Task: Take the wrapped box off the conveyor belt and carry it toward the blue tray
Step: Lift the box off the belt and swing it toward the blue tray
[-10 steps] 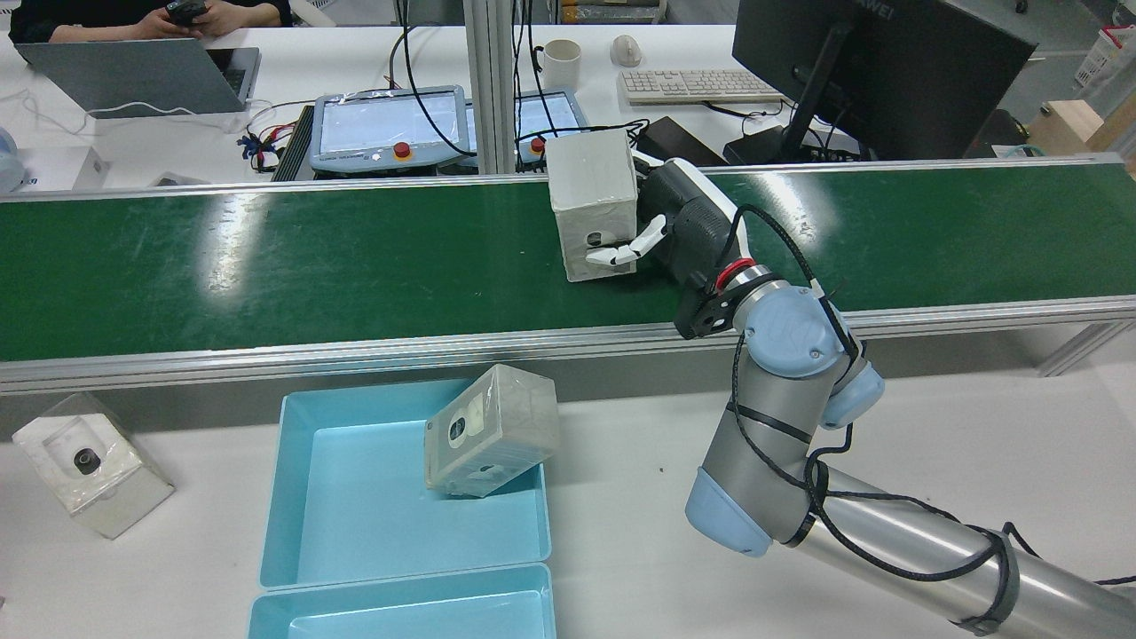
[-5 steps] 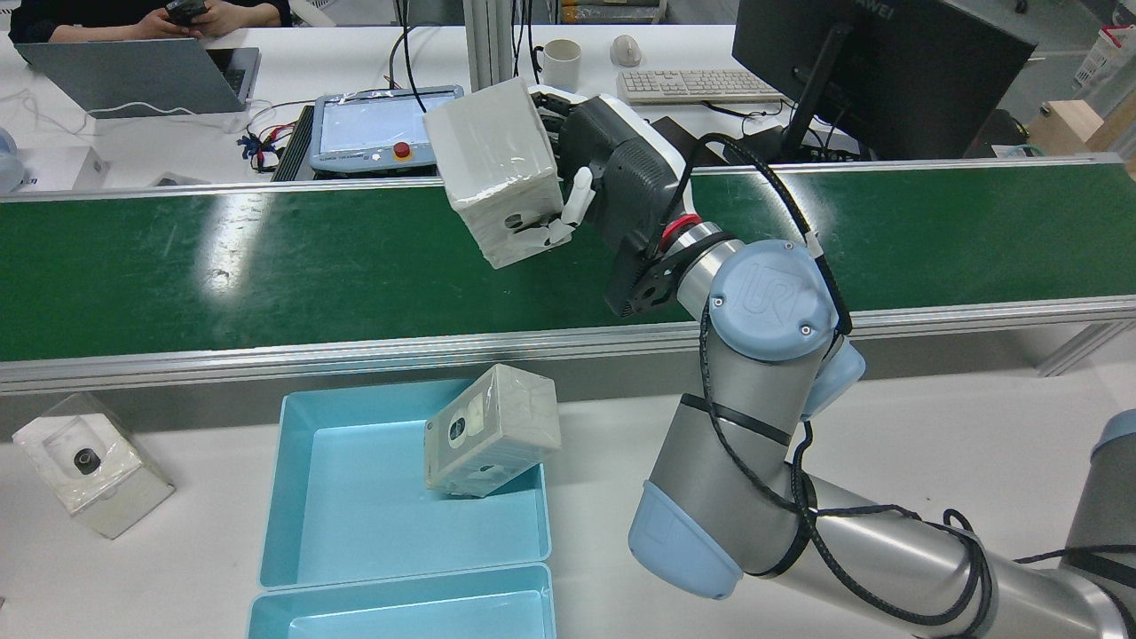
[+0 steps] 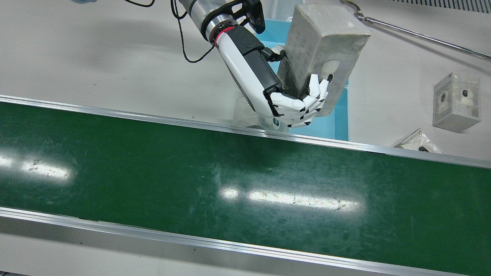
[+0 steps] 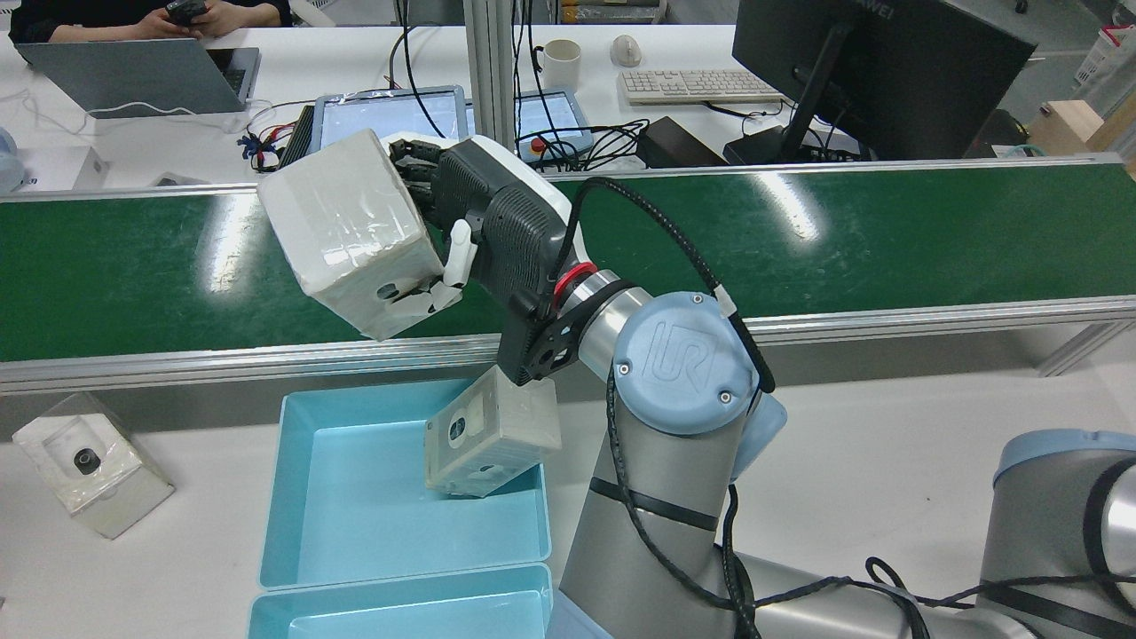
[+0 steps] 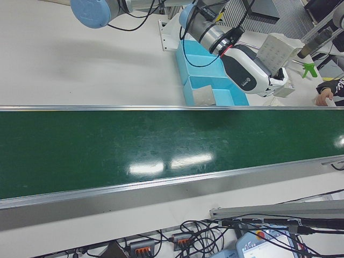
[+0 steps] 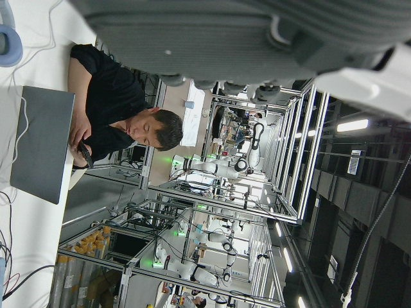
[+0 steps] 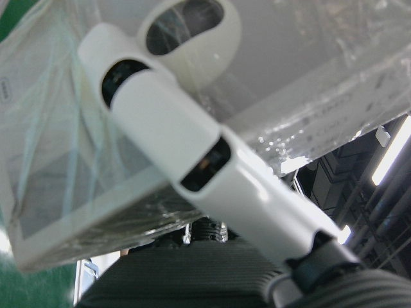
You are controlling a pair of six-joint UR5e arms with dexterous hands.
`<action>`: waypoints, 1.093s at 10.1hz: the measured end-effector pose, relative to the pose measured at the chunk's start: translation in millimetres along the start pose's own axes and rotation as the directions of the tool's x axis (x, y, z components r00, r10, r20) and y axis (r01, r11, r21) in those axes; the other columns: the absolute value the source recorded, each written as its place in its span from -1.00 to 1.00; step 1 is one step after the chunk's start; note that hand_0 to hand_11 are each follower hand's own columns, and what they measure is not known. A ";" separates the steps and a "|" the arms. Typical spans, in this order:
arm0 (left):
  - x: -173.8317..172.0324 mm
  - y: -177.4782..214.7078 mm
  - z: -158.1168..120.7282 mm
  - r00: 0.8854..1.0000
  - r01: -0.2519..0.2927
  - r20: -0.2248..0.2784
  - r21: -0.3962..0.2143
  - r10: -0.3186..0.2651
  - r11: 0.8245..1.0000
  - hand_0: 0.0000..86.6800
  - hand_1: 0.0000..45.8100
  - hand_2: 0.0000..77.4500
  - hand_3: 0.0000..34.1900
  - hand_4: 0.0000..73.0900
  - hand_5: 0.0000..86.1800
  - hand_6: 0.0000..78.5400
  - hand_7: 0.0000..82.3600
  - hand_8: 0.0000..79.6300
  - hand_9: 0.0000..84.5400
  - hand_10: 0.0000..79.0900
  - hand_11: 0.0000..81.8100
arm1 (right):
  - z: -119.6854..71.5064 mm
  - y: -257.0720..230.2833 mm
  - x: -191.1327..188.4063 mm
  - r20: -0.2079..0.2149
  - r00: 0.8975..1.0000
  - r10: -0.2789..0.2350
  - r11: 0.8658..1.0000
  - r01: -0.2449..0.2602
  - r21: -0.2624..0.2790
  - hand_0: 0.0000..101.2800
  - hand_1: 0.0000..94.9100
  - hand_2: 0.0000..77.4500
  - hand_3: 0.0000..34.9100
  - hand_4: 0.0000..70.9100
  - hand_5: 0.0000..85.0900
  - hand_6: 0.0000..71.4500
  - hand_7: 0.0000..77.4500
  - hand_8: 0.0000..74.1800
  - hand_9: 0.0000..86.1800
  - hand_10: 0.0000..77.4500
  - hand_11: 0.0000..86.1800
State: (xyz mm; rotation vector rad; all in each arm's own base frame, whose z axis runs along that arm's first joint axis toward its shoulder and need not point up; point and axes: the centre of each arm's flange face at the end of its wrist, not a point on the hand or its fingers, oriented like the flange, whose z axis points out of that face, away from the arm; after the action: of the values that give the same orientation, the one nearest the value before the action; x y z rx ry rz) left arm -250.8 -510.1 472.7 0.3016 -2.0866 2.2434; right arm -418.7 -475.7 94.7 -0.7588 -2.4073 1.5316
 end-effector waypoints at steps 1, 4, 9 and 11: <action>0.0 0.0 0.0 1.000 0.000 0.000 0.000 0.000 1.000 -1.00 -1.00 -0.97 -1.00 -1.00 -0.97 -0.99 -0.99 -0.99 -1.00 -0.99 -0.99 | -0.6 5.6 15.2 -0.021 1.000 0.012 1.000 -0.013 -0.005 0.32 -0.93 -0.08 -1.00 -0.11 0.44 0.13 0.01 0.32 -0.04 -0.59 0.18; 0.0 0.0 0.0 1.000 0.000 0.000 0.000 0.000 1.000 -1.00 -1.00 -0.97 -1.00 -1.00 -0.97 -0.99 -1.00 -0.99 -1.00 -0.99 -0.99 | -6.7 11.1 50.5 -0.068 0.997 0.035 0.999 -0.035 -0.008 0.32 -0.93 -0.08 -1.00 0.17 0.32 0.13 0.01 0.35 -0.04 -0.59 0.18; 0.0 0.0 0.0 1.000 0.000 0.000 0.000 0.000 1.000 -1.00 -1.00 -0.99 -1.00 -1.00 -0.97 -0.99 -0.99 -0.99 -1.00 -0.99 -0.99 | -10.4 15.2 75.3 -0.096 0.993 0.066 0.997 -0.070 -0.031 0.12 -0.98 -0.04 -1.00 -0.66 0.26 -0.19 -0.27 -0.56 -0.42 -1.00 -0.65; 0.0 0.0 0.0 1.000 0.000 0.000 0.000 0.000 1.000 -1.00 -1.00 -0.99 -1.00 -1.00 -0.97 -0.99 -0.99 -0.99 -1.00 -0.99 -0.99 | -10.6 14.0 76.1 -0.098 0.993 0.067 0.997 -0.071 -0.032 0.15 -0.64 0.13 -0.61 -0.68 -0.01 -0.71 -0.51 -1.00 -0.96 -1.00 -0.99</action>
State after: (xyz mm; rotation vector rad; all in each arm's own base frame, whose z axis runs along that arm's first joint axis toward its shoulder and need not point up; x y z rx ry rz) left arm -250.8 -510.1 472.7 0.3016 -2.0866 2.2434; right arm -474.6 -423.5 78.6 -0.9107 -2.3663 1.4448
